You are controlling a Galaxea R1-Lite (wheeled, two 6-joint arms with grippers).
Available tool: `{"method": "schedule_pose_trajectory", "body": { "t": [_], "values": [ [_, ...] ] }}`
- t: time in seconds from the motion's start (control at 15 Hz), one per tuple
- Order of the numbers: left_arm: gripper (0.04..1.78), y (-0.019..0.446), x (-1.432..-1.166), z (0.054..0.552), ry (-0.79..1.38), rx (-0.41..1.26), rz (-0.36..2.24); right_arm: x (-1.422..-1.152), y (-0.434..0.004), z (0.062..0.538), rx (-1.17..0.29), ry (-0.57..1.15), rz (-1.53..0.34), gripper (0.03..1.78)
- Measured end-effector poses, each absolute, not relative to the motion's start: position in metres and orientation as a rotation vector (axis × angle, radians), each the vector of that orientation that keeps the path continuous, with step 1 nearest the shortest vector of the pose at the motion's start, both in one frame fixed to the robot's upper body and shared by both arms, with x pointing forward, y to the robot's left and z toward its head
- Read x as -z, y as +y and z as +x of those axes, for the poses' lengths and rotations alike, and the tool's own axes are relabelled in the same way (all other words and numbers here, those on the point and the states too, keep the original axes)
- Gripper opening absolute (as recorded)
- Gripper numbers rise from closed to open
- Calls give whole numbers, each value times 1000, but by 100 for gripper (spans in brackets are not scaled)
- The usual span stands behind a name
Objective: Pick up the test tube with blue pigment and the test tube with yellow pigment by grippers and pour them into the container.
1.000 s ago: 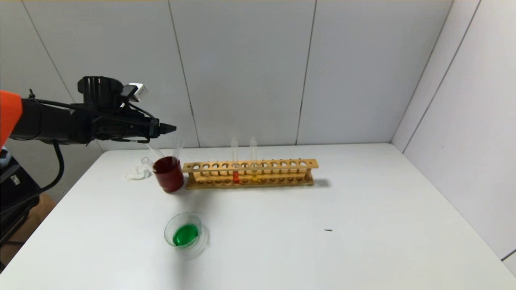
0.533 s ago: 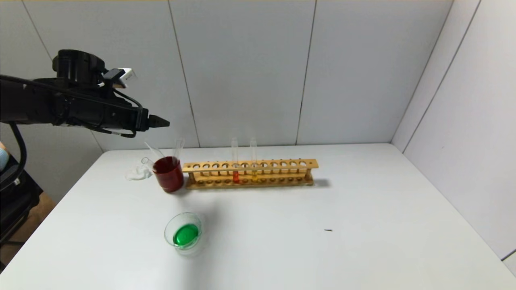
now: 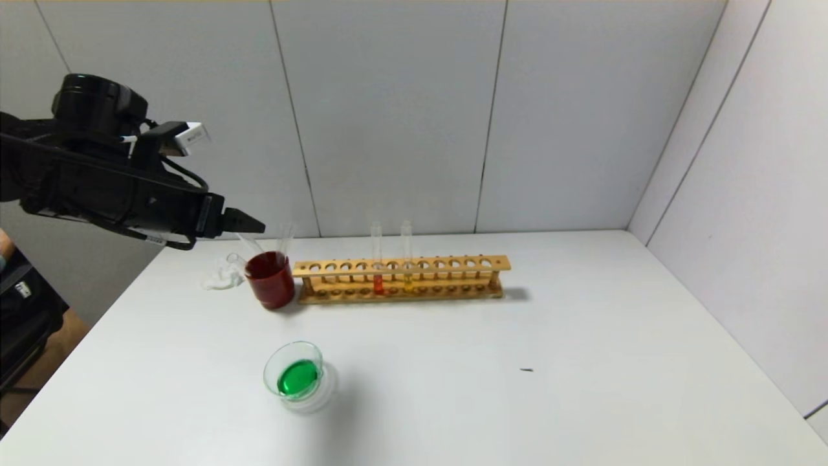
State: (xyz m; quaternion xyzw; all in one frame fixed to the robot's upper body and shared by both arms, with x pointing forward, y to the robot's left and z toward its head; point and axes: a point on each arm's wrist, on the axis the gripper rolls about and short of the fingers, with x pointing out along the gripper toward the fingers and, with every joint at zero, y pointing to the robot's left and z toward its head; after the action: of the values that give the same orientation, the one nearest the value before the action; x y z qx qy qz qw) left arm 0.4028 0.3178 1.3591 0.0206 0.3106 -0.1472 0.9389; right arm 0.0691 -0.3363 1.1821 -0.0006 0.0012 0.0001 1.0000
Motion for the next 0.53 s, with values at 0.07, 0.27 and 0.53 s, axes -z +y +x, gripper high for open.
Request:
{"method": "schedule_pose_trajectory", "body": {
  "t": [0.07, 0.27, 0.53],
  "values": [
    [175, 320, -1363, 393, 614, 288, 45, -1182, -336, 69, -1, 2, -1, 175],
    [175, 329, -1380, 355, 531, 214, 64, -1182, -336, 69, -1, 2, -1, 175],
    [175, 338, -1401, 277, 400, 139, 80, -1182, -336, 69, -1, 2, -1, 175]
  ]
}}
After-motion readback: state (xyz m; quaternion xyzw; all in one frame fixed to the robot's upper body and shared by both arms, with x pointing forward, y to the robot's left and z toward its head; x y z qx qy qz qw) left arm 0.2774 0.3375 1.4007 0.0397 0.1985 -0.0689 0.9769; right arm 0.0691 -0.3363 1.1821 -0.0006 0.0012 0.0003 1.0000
